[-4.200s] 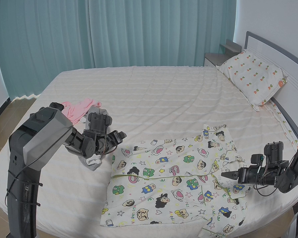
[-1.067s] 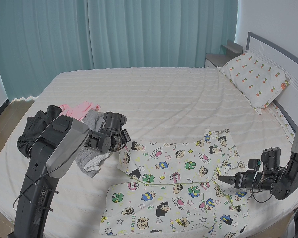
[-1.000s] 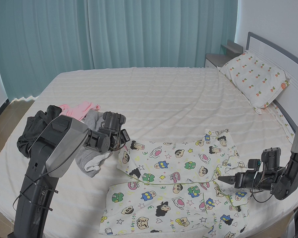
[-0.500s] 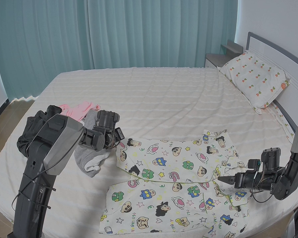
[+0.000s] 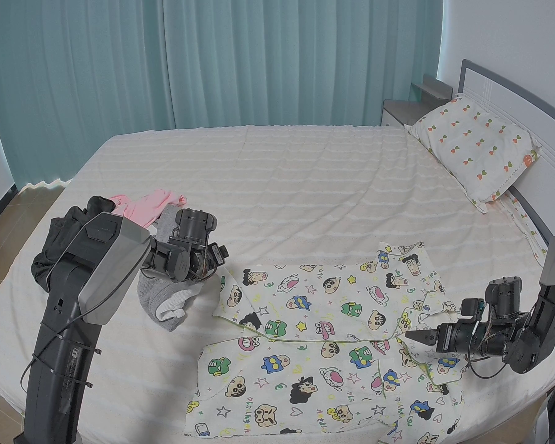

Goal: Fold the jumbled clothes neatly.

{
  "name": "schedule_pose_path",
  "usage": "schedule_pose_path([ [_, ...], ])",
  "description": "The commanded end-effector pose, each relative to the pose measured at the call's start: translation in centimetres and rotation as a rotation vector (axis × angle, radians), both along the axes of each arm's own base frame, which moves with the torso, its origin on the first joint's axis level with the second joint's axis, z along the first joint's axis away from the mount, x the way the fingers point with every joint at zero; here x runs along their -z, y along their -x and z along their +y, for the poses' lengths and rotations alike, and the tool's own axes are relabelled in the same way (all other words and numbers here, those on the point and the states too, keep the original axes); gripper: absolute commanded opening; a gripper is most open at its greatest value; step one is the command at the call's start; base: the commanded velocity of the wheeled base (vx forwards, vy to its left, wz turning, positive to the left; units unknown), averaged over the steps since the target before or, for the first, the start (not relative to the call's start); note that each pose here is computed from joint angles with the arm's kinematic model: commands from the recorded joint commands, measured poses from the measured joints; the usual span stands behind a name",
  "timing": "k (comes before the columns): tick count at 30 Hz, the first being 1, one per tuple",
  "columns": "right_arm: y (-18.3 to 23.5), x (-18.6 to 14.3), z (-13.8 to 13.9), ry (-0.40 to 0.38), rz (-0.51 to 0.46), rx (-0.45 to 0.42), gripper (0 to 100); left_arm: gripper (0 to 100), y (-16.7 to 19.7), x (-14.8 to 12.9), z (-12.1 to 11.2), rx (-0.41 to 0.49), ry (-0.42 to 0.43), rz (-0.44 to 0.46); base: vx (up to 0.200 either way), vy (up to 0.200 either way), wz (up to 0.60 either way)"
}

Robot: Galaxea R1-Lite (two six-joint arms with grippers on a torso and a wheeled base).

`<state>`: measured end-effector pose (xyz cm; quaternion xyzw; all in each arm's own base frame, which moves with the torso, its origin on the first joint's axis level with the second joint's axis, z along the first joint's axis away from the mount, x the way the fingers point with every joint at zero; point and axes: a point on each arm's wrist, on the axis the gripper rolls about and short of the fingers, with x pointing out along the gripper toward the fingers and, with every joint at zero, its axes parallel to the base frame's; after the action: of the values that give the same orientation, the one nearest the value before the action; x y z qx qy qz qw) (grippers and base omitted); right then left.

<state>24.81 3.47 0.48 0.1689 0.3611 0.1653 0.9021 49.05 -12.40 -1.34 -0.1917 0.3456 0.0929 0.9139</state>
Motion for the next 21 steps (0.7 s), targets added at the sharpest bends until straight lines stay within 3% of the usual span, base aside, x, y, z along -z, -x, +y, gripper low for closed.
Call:
schedule_pose_path([
  [1,-0.1,0.1,-0.1,-0.001,0.002,0.006,100,100,3.4,-2.4,1.2,0.07,0.069,0.112,0.0,0.0,0.0],
  [4,-0.1,0.2,-0.1,0.001,0.006,0.005,100,100,5.6,-2.8,1.0,0.125,0.099,0.167,0.0,0.0,0.0],
  [5,0.0,0.2,-0.1,0.0,0.008,0.002,100,100,7.2,-1.9,-0.1,0.153,0.09,0.222,0.0,0.0,0.0],
  [7,0.0,0.2,-0.1,0.001,0.007,0.003,100,100,7.9,-1.2,-0.3,0.126,0.077,0.247,0.0,0.0,0.0],
  [10,0.1,0.1,-0.1,0.001,0.007,0.003,100,100,8.6,-0.6,-0.7,0.092,0.143,0.28,0.0,0.0,0.0],
  [13,0.1,0.2,-0.1,0.0,0.009,0.002,100,100,9.9,0.3,-0.5,0.152,0.211,0.292,0.0,0.0,0.0],
  [16,0.1,0.2,-0.1,0.0,0.01,0.006,100,100,10.6,0.9,-0.4,0.225,0.233,0.245,0.0,0.0,0.0],
  [18,0.1,0.2,-0.1,0.001,0.01,0.003,100,100,11.6,2.0,0.2,0.327,0.166,0.149,0.0,0.0,0.0],
  [21,0.1,0.2,-0.1,0.002,0.012,0.003,100,100,11.7,2.6,0.6,0.38,0.113,0.097,0.0,0.0,0.0],
])
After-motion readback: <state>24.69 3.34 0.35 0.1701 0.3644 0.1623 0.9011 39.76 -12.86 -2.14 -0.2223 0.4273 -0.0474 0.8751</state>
